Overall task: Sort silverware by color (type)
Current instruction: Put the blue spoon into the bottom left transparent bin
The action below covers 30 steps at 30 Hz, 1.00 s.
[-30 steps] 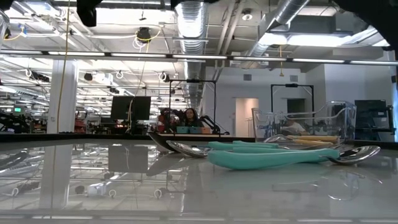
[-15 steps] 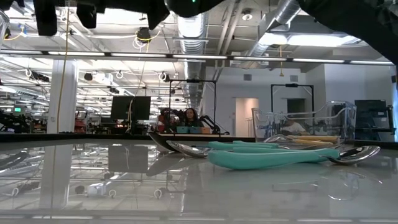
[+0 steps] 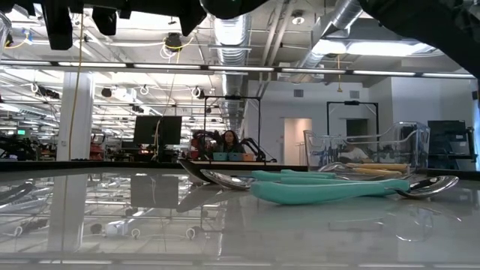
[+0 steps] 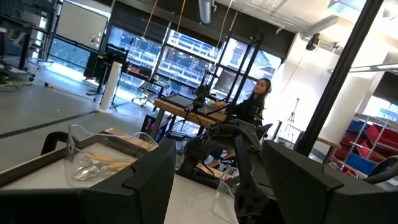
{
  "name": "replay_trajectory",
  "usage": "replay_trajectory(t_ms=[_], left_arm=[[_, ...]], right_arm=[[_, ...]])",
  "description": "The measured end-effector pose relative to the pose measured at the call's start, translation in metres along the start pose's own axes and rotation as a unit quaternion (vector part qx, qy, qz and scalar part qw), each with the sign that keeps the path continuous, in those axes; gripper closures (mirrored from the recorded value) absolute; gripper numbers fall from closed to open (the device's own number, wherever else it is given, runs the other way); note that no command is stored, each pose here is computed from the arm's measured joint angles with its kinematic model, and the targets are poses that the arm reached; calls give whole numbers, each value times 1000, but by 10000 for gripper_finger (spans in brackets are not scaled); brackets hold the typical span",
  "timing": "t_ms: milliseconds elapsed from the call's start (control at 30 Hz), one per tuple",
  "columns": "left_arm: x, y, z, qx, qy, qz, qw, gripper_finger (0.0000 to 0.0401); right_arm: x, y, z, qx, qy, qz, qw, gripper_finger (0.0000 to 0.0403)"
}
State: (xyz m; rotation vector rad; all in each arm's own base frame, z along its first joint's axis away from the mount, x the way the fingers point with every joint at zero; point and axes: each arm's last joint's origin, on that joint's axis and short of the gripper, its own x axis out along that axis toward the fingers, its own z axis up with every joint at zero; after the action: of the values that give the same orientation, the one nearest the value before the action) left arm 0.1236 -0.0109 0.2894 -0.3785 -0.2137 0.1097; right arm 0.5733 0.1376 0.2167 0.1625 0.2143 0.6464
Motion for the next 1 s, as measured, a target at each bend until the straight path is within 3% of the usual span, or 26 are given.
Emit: replay_trajectory(t_ms=[1000], left_arm=[[0, 0, -1, -3, 3, 2, 1000, 175]], right_arm=[[0, -1, 1, -10, -5, -1, 1000, 366]])
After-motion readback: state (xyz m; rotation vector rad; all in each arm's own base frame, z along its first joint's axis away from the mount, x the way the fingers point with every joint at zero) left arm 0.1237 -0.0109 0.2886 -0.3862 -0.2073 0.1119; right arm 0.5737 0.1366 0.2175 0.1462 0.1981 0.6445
